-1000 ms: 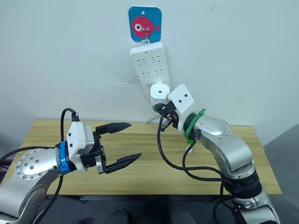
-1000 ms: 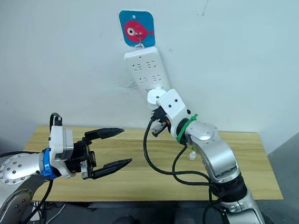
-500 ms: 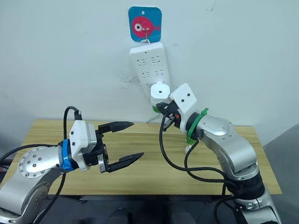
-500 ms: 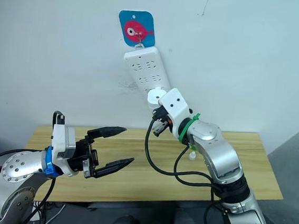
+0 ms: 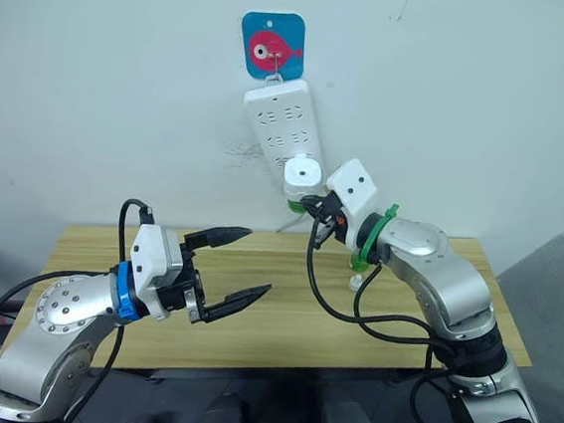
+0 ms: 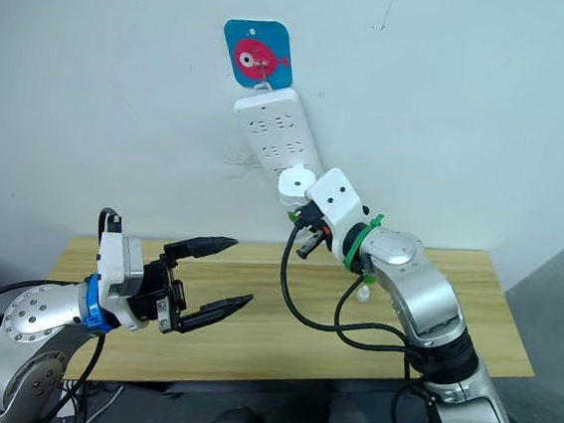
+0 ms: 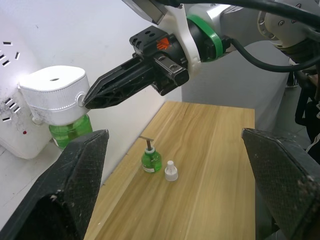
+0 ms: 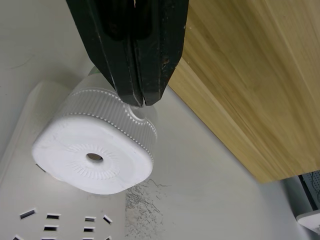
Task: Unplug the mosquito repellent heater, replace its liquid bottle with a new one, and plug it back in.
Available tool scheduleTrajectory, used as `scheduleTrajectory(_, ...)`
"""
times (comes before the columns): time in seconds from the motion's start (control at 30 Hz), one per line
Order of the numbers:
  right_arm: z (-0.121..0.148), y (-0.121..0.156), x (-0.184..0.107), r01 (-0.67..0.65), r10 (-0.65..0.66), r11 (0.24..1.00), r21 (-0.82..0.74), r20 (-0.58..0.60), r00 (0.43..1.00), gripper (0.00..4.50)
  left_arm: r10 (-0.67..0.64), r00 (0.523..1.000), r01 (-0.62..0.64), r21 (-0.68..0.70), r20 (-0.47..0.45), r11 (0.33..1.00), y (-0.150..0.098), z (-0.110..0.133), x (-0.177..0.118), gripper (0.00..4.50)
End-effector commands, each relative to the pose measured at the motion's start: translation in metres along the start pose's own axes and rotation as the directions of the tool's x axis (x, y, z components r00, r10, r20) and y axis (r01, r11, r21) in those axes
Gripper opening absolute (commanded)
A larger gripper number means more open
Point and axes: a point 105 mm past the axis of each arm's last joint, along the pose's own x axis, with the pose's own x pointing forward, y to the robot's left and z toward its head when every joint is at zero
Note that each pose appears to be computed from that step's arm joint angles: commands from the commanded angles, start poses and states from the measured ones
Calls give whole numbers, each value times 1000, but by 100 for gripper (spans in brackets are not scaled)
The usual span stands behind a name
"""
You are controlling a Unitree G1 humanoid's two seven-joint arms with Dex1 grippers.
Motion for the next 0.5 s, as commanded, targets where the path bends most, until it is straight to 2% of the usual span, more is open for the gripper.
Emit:
scheduleTrajectory(0.03, 21, 0, -5, 7, -6, 1000, -10, 78, 997, 3, -10, 1000, 9, 21, 14, 1000, -1, 6, 2, 450)
scheduleTrajectory(0.2, 22, -1, -2, 22, -22, 1000, 2, 82, 996, 3, -9, 1000, 9, 20, 14, 1000, -1, 6, 2, 450)
scheduleTrajectory(0.5, 22, -20, -1, 139, -133, 988, -66, 95, 987, 3, -5, 1000, 5, 19, 14, 1000, -1, 5, 2, 450)
